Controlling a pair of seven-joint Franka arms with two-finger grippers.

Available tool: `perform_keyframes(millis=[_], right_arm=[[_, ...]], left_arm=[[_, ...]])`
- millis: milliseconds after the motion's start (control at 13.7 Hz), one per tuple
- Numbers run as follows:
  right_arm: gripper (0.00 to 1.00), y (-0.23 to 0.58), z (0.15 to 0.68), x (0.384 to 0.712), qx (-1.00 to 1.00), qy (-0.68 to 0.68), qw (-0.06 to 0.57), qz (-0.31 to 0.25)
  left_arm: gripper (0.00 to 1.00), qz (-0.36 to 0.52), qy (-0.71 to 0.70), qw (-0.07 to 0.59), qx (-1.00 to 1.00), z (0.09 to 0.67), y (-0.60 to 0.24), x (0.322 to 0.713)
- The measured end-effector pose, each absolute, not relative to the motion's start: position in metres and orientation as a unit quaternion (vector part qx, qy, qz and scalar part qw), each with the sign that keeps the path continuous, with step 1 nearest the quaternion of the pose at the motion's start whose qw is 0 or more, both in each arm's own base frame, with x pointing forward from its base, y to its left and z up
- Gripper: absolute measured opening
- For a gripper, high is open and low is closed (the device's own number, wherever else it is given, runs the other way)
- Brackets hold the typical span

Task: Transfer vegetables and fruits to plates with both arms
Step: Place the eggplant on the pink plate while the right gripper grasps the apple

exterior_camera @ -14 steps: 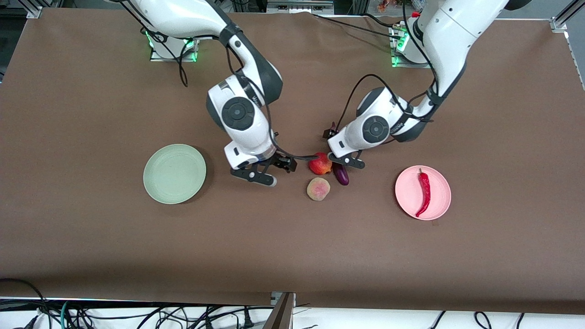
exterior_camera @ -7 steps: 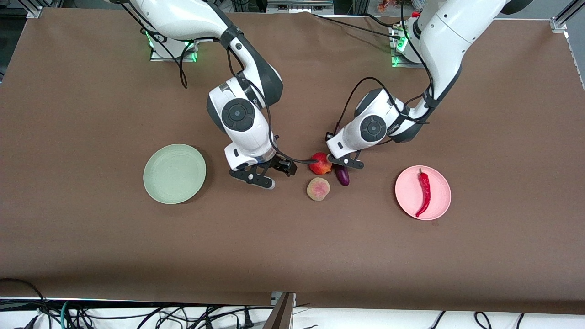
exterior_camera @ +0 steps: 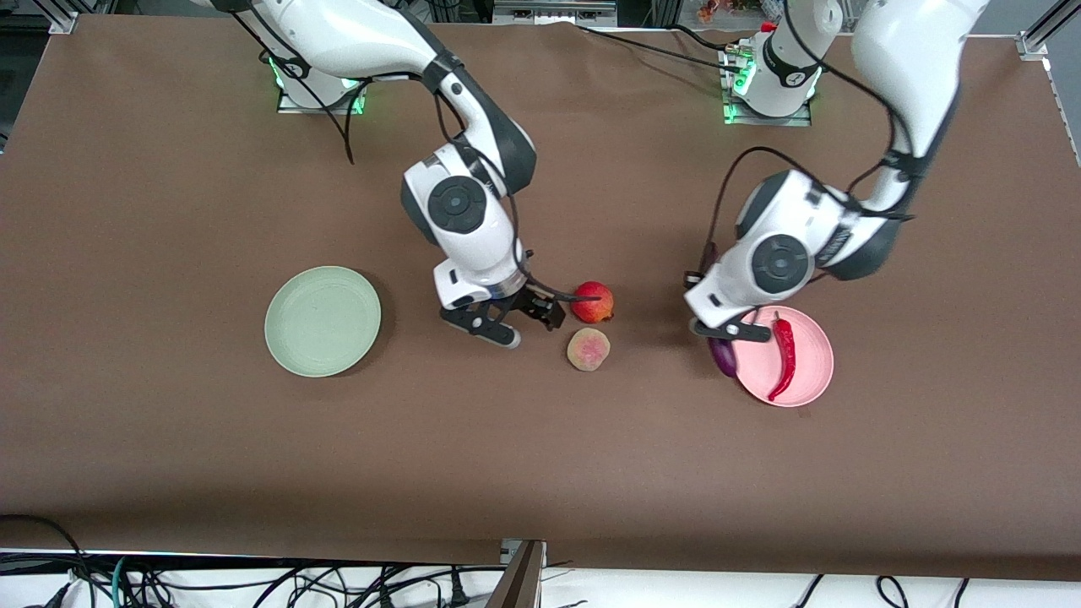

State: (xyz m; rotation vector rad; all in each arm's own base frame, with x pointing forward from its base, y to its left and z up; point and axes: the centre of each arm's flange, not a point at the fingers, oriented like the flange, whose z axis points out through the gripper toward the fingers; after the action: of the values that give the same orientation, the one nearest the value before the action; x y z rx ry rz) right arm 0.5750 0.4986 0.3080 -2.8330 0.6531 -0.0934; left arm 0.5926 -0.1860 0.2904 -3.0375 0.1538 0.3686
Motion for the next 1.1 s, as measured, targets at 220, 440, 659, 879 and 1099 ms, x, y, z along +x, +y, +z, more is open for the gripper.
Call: perform_keyframes(millis=[220,440,659,879,1099], right_arm=[[1.0,0.561,0.277,0.524,-0.965,0.224,0.127,-0.05],[1.0,0.585,0.256,0.503,-0.964,0.218,0.135,-0.067],[1.0,0.58,0.244,0.51,-0.963,0.223,0.132,-0.072],[1.0,0.581,0.227,0.511,-0.957,0.236,0.149,-0.081],[1.0,0.583,0.212,0.51,-0.954,0.238,0.16,-0.087]], left_arm=[[0.33,0.117,0.058,0.055,-0.99,0.29,-0.127,0.614],[0.33,0.149,0.09,0.036,-0.984,0.253,-0.074,0.62],[0.33,0.163,0.112,0.022,-0.98,0.23,-0.068,0.619],[0.38,0.157,0.129,0.02,-0.979,0.234,-0.089,0.62],[0.67,0.149,0.134,0.02,-0.98,0.241,-0.09,0.625]])
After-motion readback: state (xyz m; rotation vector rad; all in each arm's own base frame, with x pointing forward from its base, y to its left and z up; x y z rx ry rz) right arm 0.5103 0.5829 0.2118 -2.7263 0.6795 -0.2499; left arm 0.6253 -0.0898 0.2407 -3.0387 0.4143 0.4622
